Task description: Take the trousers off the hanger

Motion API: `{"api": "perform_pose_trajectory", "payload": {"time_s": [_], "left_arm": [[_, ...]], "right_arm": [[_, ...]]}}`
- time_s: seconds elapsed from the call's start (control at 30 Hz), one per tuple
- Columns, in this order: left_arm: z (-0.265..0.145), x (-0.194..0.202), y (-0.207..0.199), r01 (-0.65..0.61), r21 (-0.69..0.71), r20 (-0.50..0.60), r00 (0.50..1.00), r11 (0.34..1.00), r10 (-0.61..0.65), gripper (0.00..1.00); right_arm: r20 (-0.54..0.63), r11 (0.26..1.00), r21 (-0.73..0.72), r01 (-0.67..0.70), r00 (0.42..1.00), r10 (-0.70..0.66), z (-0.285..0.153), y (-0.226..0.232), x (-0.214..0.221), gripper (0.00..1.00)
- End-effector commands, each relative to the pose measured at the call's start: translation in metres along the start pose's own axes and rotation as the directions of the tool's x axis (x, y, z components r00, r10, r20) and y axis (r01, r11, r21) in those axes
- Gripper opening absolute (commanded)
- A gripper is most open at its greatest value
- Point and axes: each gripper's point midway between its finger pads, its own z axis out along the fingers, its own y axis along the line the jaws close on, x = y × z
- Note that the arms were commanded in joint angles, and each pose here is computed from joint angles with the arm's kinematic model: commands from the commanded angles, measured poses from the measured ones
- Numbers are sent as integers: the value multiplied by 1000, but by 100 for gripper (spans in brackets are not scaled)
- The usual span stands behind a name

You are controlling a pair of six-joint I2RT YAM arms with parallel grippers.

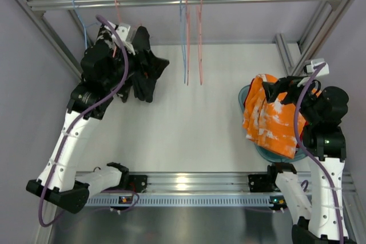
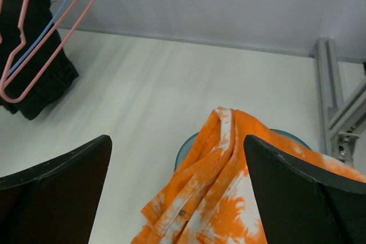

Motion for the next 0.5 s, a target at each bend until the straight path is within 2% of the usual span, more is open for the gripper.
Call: {"api": "perform_pose_trajectory", "payload": {"time_s": [0.0, 0.07, 0.2, 0.27, 0.47], "left_arm": [[-23, 30, 5, -126, 17, -117, 985, 992, 127, 99], [-39, 49, 7, -139, 6, -192, 972, 990, 137, 98], [-63, 98, 36, -117, -148, -340, 938, 982, 61, 99], [-78, 105, 46, -141, -214, -351, 935, 967, 59, 99], [-100, 119, 51, -165, -251, -357, 932, 954, 67, 98]], "right_arm": [[-12, 991, -129, -25, 1000, 24, 5, 21, 10, 99], [-40, 981, -190, -32, 999, 25, 4, 31, 19, 99], [-123, 955, -289, -65, 992, 30, -1, 46, 47, 99], [-154, 940, -330, -86, 987, 37, -5, 54, 56, 99], [-171, 911, -398, -107, 984, 41, -19, 69, 65, 99]]}}
